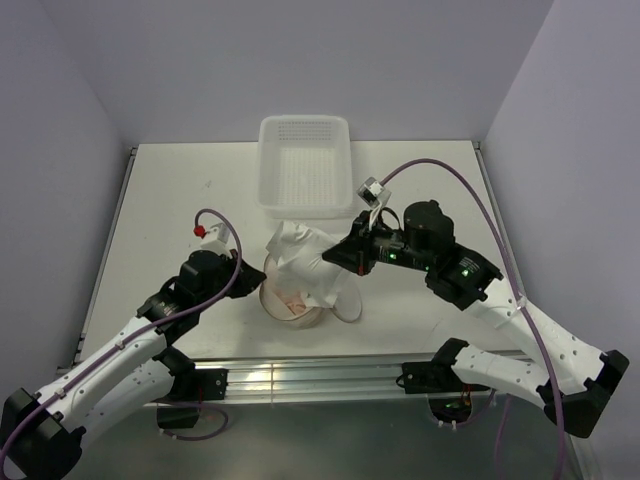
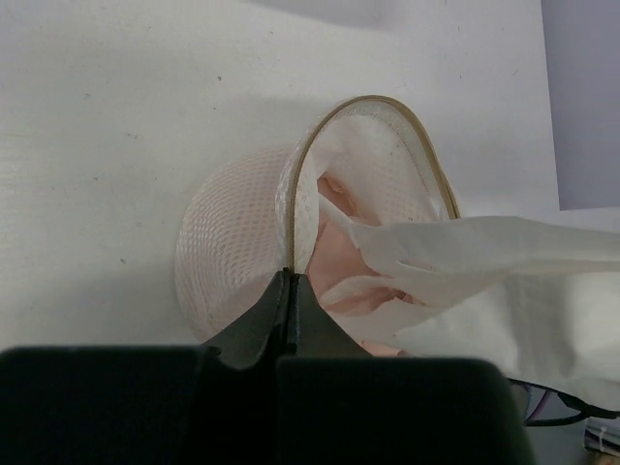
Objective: Place the bra in the laundry bag and zip it closed
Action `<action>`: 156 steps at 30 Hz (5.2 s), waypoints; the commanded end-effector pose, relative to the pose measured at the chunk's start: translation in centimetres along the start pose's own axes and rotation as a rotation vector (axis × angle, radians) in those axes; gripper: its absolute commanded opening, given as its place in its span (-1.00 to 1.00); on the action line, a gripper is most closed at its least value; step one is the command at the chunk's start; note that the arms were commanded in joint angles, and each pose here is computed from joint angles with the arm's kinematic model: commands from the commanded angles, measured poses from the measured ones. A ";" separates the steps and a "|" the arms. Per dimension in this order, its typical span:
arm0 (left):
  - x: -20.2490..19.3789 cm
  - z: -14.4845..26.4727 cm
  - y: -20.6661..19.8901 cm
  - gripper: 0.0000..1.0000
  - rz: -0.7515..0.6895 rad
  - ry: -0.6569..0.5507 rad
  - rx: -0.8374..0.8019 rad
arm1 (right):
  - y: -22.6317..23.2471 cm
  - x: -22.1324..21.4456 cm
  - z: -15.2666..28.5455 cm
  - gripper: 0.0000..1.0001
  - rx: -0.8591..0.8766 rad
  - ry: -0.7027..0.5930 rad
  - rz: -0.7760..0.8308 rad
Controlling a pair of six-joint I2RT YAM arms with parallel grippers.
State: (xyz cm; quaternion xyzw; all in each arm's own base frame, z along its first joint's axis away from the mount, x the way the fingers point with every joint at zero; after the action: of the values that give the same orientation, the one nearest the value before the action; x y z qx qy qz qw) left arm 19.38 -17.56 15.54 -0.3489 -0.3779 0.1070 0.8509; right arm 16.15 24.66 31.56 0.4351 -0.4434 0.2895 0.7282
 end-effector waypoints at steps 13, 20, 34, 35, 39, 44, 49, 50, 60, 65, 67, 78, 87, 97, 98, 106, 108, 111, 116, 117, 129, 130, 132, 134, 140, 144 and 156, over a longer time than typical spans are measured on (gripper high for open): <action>1.5 1.0 -1.1 -1.00 0.025 -0.105 -0.068 | -0.5 0.0 -3.6 -1.00 -0.160 0.029 0.019; 1.6 1.0 -1.1 -0.99 0.033 -0.121 -0.079 | -1.7 -3.0 -5.1 -1.00 -0.264 0.132 0.041; 0.8 1.7 0.5 -0.09 0.037 -0.100 -0.014 | -1.8 -3.2 -5.0 -1.00 -0.287 0.148 0.065; 0.8 1.8 0.5 -0.09 0.039 -0.100 -0.014 | -1.9 -3.3 -5.1 -1.00 -0.290 0.150 0.064; -0.1 1.7 1.3 -0.26 0.041 -0.070 0.016 | -1.9 -3.2 -4.8 -1.00 -0.296 0.145 0.065; -0.2 1.5 0.8 -0.44 0.024 -0.052 -0.018 | -1.6 -2.5 -4.5 -1.00 -0.290 0.122 0.073; -0.1 0.7 0.8 -0.53 0.010 -0.045 -0.004 | -1.6 -2.9 -4.7 -1.00 -0.278 0.130 0.066; -0.1 0.6 0.7 -0.59 0.009 -0.046 -0.005 | -1.4 -3.0 -4.8 -1.00 -0.265 0.134 0.063; 1.6 1.8 -2.0 -1.00 0.021 -0.108 -0.132 | -0.1 -3.9 -6.5 -1.00 -0.206 0.190 0.074; 1.6 2.5 -2.4 -1.00 0.047 -0.133 -0.186 | -0.2 -5.3 -8.2 -1.00 -0.190 0.219 0.070; 1.4 2.3 -2.2 -1.00 0.052 -0.125 -0.184 | -0.2 -6.2 -9.0 -1.00 -0.180 0.248 0.062; 3.0 3.7 -4.0 -1.00 0.043 -0.203 -0.273 | -2.3 -10.9 -11.5 -1.00 -0.248 0.415 0.067; 1.1 3.2 -4.0 -1.00 0.044 -0.134 -0.345 | -3.6 -7.4 -14.1 -1.00 -0.393 0.345 0.065; -0.6 2.6 -3.3 -1.00 0.096 -0.080 -0.369 | -6.9 -10.2 -16.3 -1.00 -0.562 0.282 -0.046; -0.5 2.6 -3.5 -1.00 0.099 -0.079 -0.377 | -6.6 -10.3 -17.0 -1.00 -0.531 0.258 -0.071; 0.3 3.4 -5.9 -1.00 0.137 -0.072 -0.485 | -8.3 -12.2 -17.9 -1.00 -0.604 0.193 -0.139; 0.9 4.1 -6.5 -1.00 0.161 -0.090 -0.505 | -8.4 -12.5 -18.1 -1.00 -0.603 0.183 -0.147; 1.8 4.9 -7.1 -1.00 0.174 -0.125 -0.516 | -8.8 -13.7 -18.3 -1.00 -0.613 0.204 -0.150; 2.0 4.2 -5.0 -1.00 0.212 -0.185 -0.413 | -8.2 -11.8 -16.0 -0.42 -0.602 0.162 -0.118; 2.0 4.0 -4.8 -1.00 0.211 -0.191 -0.402 | -8.0 -11.2 -15.5 -0.26 -0.601 0.155 -0.108; 2.3 2.9 -4.3 -1.00 0.185 -0.209 -0.359 | -4.1 -5.3 -8.1 0.90 -0.475 -0.006 -0.136; 2.3 2.9 -4.2 -0.99 0.178 -0.210 -0.349 | -4.0 -5.2 -7.3 0.90 -0.468 -0.026 -0.143; 2.5 3.0 -4.0 -1.00 0.181 -0.222 -0.343 | -4.7 -6.1 -5.8 0.87 -0.496 -0.054 -0.169; 2.4 3.4 -3.9 -1.00 0.173 -0.225 -0.344 | -6.2 -6.9 -4.8 0.75 -0.546 -0.102 -0.239; 2.3 3.7 -2.9 -1.00 0.172 -0.244 -0.305 | -10.9 -13.1 -2.2 0.55 -0.577 -0.196 -0.545; 2.0 3.6 -2.7 -1.00 0.165 -0.232 -0.300 | -13.8 -16.9 -1.3 0.57 -0.648 -0.211 -0.661; 1.5 3.3 -2.5 -1.00 0.159 -0.216 -0.304 | -16.4 -19.6 -3.6 0.48 -0.668 -0.195 -0.819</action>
State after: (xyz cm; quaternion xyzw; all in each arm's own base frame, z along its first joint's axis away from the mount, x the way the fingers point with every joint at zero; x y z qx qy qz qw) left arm 17.77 -16.95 18.67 -0.4816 -0.4364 0.1625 0.7424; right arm 20.83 18.57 5.39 0.2999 -0.3589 -0.1933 0.8625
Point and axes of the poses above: each gripper's point midway between its finger pads, its own z axis back along the fingers, its own y axis along the line the jaws close on, x = y × z, the point moved 3 cm from there along z, back along the fingers, and after that the axes turned 5 degrees about z, right-handed, at the moved point
